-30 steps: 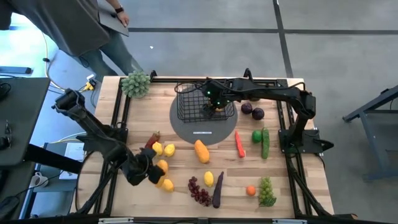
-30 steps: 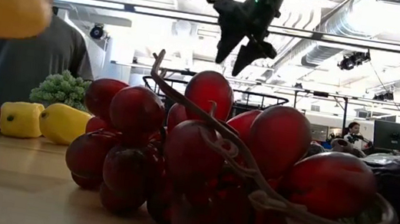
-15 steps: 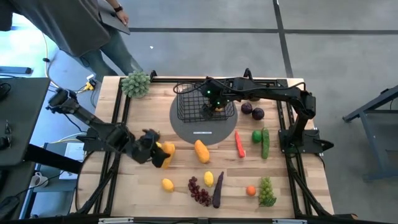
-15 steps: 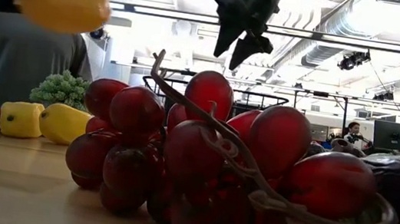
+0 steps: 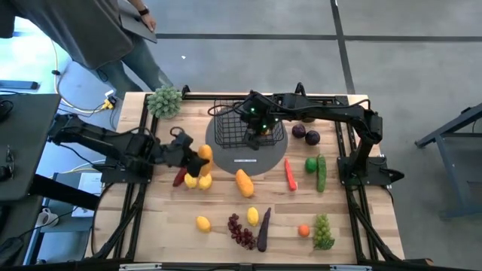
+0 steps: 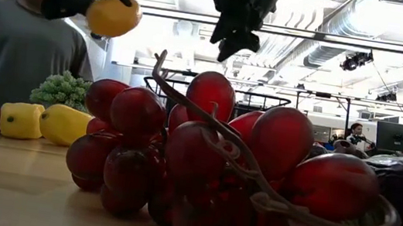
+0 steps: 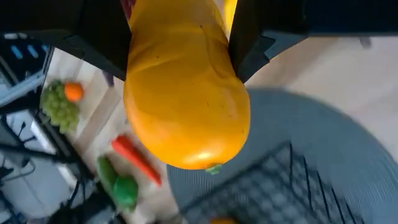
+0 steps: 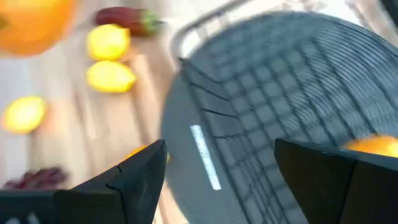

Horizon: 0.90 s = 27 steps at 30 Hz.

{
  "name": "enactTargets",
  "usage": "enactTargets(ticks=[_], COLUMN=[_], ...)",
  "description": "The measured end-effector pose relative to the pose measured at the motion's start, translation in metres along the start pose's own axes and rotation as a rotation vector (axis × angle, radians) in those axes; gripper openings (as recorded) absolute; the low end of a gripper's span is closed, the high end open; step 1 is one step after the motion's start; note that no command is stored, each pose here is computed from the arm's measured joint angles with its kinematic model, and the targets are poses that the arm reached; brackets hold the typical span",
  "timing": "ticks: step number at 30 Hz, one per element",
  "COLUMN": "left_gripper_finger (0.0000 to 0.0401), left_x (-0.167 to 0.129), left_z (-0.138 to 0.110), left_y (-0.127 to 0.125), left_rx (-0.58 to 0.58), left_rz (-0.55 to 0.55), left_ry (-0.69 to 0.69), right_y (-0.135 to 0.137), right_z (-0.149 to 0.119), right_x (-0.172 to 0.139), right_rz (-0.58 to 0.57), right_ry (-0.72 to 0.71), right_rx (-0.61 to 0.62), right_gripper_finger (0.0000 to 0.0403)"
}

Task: Build produce basket
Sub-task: Put the bottom yellow mango into the black wire basket

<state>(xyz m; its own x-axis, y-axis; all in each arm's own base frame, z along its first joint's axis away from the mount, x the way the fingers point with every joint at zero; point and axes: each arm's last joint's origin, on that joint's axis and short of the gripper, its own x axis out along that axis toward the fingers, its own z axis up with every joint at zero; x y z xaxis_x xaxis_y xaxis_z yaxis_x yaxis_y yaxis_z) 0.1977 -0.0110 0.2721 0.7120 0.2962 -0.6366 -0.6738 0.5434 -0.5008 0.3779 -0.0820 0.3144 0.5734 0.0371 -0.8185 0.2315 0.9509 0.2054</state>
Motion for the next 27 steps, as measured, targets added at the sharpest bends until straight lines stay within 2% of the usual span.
enactTargets(ticks=[3, 7, 21, 27], left_gripper_finger=[0.0205, 0.0205, 0.0205, 0.0205], left_x=[0.003, 0.007, 0.011, 0.010], left_z=[0.011, 0.027, 0.080, 0.096], left_y=[0.006, 0.010, 0.029, 0.037], left_rx=[-0.014, -0.016, 0.003, 0.033], left_rz=[0.013, 0.002, -0.012, 0.001], left_ry=[-0.026, -0.081, -0.330, -0.422], right_y=[0.000, -0.007, -0.069, -0.077], right_z=[0.002, 0.004, 0.007, 0.017], right_x=[0.000, -0.002, -0.016, -0.033], right_rz=[0.058, 0.047, -0.048, -0.005], right_ry=[-0.015, -0.035, -0.069, -0.126], right_rx=[-0.066, -0.092, 0.004, -0.091], right_gripper_finger=[0.0279, 0.0279, 0.0279, 0.0279])
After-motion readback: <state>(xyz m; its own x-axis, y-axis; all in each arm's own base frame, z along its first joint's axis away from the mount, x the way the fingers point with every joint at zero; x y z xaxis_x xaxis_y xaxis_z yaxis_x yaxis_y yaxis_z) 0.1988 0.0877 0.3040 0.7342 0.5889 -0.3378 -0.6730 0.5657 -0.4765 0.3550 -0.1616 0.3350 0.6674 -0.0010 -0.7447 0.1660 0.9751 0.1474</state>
